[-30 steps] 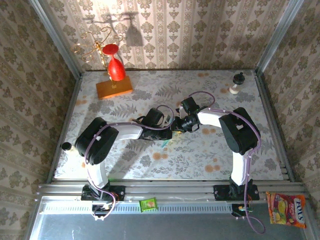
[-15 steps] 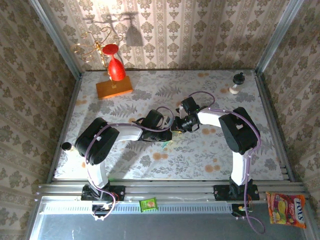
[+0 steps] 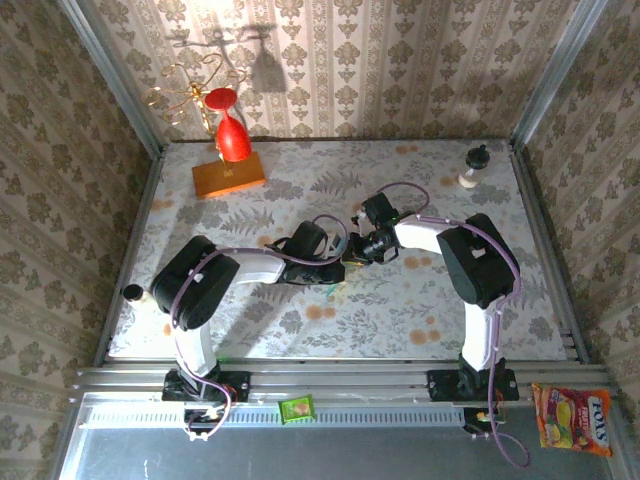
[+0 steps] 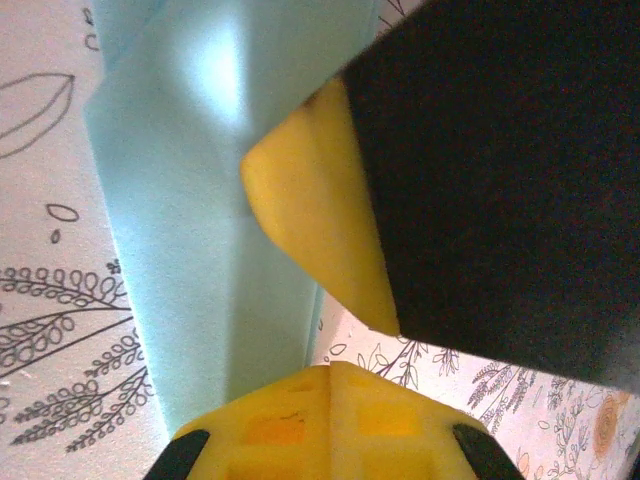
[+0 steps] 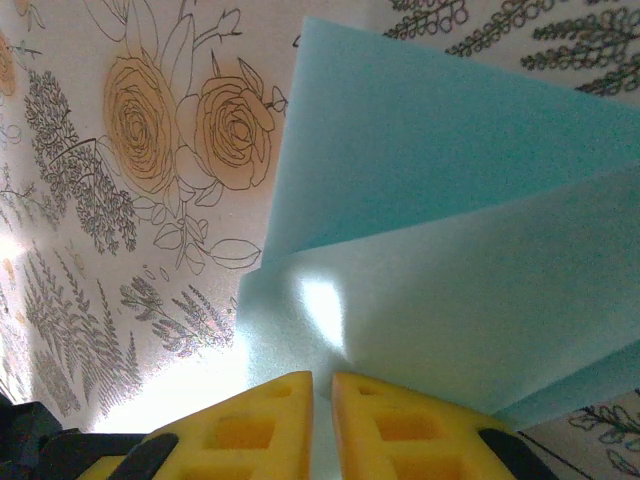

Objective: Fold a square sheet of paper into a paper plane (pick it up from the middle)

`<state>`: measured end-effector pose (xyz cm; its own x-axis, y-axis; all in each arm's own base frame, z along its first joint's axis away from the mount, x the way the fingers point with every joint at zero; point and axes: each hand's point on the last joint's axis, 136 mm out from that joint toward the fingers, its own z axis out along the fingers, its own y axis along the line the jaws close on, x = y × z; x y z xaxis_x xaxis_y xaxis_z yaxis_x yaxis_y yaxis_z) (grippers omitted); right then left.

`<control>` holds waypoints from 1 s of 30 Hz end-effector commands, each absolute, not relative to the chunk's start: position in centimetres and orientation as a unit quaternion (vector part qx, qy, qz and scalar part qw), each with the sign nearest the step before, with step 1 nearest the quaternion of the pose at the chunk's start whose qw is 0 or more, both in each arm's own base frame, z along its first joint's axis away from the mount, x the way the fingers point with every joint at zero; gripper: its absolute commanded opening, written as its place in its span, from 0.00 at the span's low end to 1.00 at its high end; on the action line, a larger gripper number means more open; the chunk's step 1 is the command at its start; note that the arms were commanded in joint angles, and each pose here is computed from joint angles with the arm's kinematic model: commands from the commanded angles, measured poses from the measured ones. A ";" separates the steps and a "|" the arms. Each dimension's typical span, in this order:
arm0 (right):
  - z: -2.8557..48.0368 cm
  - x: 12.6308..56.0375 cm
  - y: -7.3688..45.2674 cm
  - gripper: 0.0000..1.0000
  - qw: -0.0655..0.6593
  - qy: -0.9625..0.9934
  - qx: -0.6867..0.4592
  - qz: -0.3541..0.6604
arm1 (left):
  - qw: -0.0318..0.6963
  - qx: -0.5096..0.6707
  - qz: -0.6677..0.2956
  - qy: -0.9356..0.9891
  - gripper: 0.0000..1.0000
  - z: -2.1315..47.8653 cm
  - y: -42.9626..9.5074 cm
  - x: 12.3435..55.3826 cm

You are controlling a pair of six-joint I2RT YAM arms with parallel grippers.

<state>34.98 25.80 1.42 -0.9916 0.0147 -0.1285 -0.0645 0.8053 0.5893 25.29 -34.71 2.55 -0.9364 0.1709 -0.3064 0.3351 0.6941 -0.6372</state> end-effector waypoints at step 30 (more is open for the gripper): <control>-3.2 33.5 22.4 0.16 0.007 0.975 0.032 0.218 | 0.031 0.149 -0.332 0.931 0.02 0.4 -33.1 18.9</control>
<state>35.00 25.50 1.22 -0.9957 0.0213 -0.0897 -0.0342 0.8184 0.5737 22.73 -34.77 2.26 -0.9316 0.2031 -0.3016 0.3539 0.6967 -0.6239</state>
